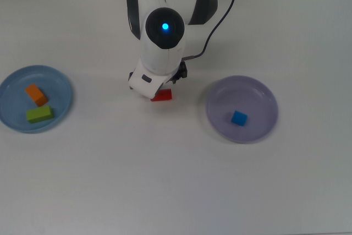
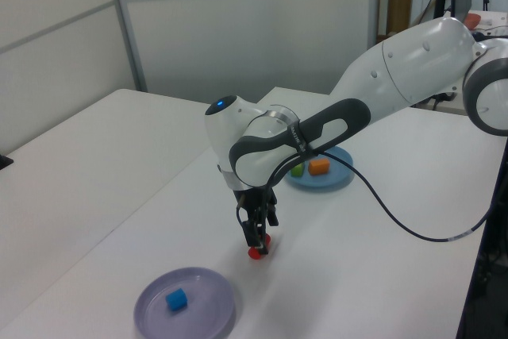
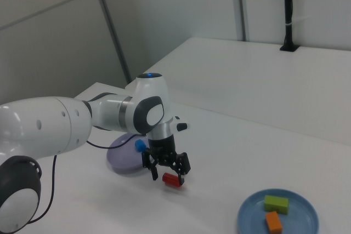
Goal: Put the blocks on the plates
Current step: 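Move the gripper to the red block and grasp it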
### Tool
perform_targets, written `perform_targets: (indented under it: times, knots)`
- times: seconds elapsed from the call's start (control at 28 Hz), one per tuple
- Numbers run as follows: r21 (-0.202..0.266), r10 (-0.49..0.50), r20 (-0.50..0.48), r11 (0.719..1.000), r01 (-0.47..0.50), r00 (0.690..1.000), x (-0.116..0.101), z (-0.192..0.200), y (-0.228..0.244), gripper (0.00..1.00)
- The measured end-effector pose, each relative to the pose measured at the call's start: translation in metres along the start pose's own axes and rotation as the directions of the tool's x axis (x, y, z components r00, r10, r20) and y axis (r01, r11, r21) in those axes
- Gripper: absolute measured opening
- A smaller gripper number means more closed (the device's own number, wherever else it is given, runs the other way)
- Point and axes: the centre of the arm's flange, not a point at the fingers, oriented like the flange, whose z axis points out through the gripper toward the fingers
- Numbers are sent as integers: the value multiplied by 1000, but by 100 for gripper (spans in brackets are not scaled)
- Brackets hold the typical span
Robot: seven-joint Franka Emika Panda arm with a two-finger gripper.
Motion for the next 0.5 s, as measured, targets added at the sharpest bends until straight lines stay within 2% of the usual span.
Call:
perform_targets:
  times: [0.32, 0.5]
  knots:
    - [9, -4, -32, 1000, 4, 999, 10, 14, -1, 100]
    - [13, -5, -53, 1000, 5, 999, 15, 19, -1, 96]
